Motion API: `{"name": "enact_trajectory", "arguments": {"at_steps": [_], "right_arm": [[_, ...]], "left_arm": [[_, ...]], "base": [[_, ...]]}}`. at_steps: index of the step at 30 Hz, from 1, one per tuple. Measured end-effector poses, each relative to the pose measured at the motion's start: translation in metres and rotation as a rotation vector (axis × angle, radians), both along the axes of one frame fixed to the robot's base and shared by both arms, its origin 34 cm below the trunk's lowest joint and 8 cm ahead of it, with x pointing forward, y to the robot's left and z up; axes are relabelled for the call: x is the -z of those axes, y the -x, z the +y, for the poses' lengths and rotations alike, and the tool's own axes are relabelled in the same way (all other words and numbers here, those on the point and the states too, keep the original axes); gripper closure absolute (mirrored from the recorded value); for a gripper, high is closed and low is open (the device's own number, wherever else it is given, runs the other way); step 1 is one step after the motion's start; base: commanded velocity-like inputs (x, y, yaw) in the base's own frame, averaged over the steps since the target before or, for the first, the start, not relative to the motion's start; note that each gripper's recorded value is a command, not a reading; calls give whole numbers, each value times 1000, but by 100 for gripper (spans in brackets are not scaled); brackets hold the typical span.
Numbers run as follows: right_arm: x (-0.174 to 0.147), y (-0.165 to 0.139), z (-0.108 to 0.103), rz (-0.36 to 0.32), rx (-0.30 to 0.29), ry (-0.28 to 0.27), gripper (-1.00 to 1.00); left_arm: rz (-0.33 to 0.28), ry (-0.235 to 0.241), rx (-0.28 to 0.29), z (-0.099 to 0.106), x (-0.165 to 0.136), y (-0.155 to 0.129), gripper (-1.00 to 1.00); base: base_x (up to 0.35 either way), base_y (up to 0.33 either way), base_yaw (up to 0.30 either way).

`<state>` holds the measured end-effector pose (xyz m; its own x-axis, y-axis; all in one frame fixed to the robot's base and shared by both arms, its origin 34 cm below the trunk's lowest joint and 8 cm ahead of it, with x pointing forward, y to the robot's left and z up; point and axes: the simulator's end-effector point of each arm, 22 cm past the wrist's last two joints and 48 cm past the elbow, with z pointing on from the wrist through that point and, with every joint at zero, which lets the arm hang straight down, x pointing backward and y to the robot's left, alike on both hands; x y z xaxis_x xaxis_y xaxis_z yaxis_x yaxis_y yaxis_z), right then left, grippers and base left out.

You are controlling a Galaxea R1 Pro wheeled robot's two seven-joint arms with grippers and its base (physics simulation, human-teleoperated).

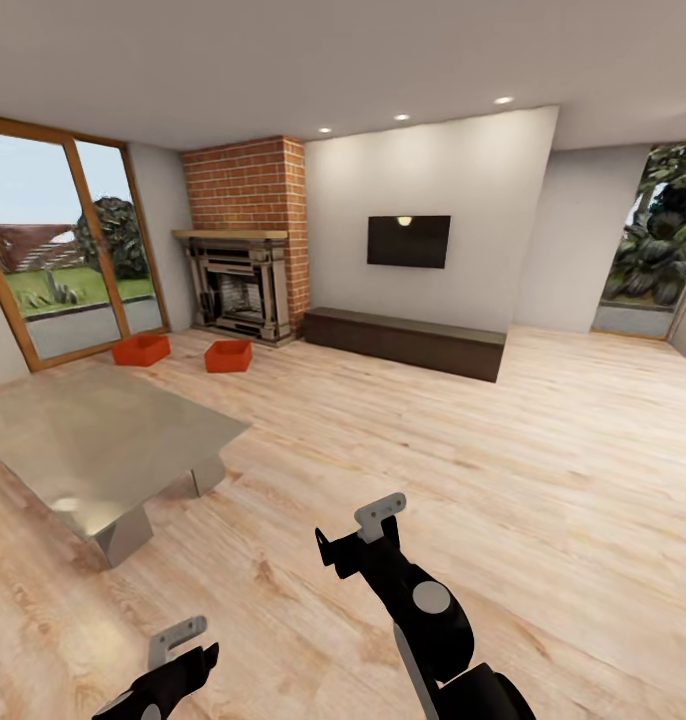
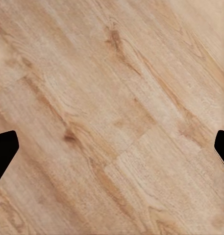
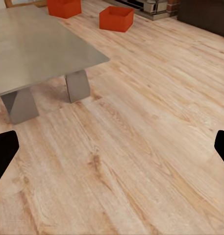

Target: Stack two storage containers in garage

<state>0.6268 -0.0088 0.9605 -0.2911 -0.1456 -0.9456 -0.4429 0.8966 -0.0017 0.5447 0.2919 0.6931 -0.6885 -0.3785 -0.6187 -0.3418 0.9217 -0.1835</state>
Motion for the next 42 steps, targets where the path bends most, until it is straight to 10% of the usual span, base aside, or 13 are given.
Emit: {"name": "enact_trajectory", "arguments": {"at_steps": [42], "right_arm": [[0, 0, 0, -2, 1, 0, -100]], "left_arm": [[18, 2, 0, -1, 7, 5, -100]], "base": [[337, -130, 0]]}}
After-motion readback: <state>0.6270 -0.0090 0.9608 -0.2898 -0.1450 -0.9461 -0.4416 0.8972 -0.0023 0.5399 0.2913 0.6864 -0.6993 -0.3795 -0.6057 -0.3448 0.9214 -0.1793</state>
